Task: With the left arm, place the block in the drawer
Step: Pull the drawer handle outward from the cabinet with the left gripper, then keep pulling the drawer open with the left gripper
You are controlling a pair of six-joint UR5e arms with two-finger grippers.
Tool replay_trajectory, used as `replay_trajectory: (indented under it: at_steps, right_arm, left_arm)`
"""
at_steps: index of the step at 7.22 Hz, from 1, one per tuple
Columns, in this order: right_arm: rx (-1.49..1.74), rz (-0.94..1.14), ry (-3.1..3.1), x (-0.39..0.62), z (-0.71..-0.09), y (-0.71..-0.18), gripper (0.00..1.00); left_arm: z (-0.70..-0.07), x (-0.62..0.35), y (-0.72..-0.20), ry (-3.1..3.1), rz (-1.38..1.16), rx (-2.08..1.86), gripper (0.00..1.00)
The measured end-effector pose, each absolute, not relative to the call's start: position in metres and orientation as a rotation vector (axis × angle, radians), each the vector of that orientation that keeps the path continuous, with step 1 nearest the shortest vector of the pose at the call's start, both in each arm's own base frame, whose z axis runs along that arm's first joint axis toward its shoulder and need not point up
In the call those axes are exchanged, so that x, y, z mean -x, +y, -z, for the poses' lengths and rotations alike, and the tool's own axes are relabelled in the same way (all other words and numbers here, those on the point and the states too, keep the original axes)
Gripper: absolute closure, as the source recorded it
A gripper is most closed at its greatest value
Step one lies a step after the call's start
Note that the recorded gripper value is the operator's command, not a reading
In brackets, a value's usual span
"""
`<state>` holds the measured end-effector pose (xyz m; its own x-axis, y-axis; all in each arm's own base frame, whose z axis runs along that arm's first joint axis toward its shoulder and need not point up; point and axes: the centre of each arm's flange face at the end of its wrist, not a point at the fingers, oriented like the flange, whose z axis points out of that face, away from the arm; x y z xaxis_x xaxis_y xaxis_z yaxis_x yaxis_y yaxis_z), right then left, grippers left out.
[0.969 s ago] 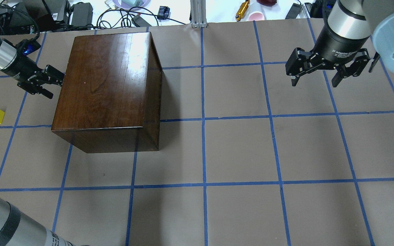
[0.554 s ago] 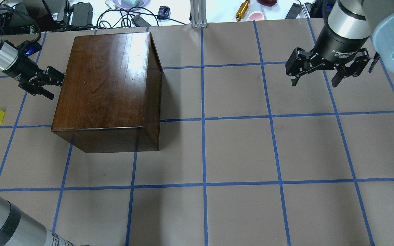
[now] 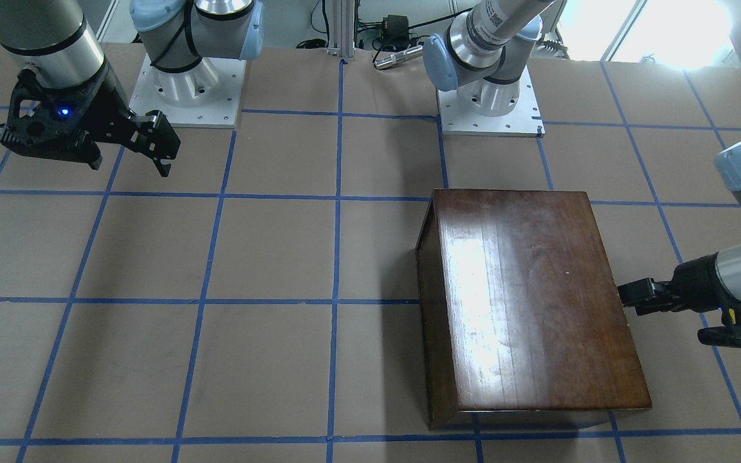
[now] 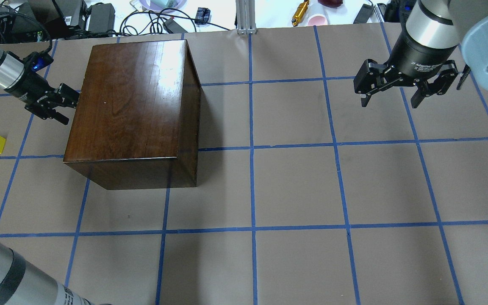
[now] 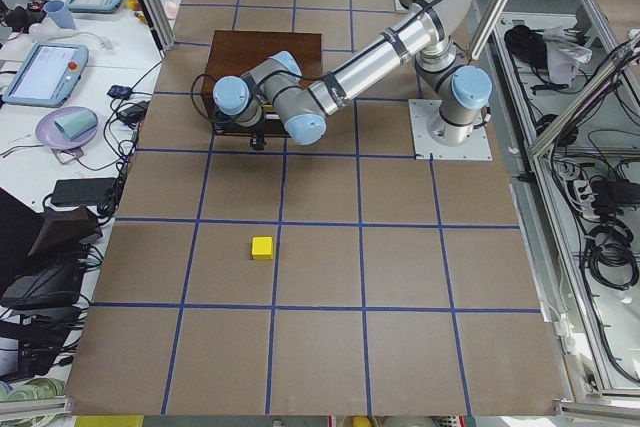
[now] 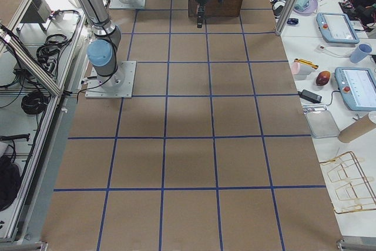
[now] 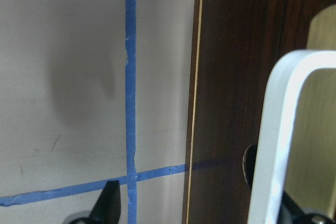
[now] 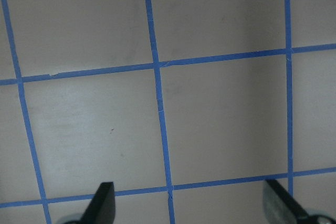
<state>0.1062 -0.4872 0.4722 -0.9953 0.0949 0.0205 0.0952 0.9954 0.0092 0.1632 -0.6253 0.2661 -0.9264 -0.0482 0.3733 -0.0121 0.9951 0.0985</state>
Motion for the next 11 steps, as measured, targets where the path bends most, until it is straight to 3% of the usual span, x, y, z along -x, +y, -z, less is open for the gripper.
replay_trajectory:
  at_steps: [9,10,11]
  right_arm:
    - [0.148,0.016,-3.118,-0.106,-0.472,-0.487,0.00]
    - [0.148,0.016,-3.118,-0.106,-0.472,-0.487,0.00]
    - [0.148,0.016,-3.118,-0.106,-0.472,-0.487,0.00]
  left_arm:
    - [-0.273,-0.174,-0.627,-2.803,0.131,-0.021,0.21]
    - [-0.273,-0.176,-0.626,-2.807,0.130,-0.020,0.27]
    - [-0.274,-0.179,-0.626,-2.810,0.128,-0.023,0.27]
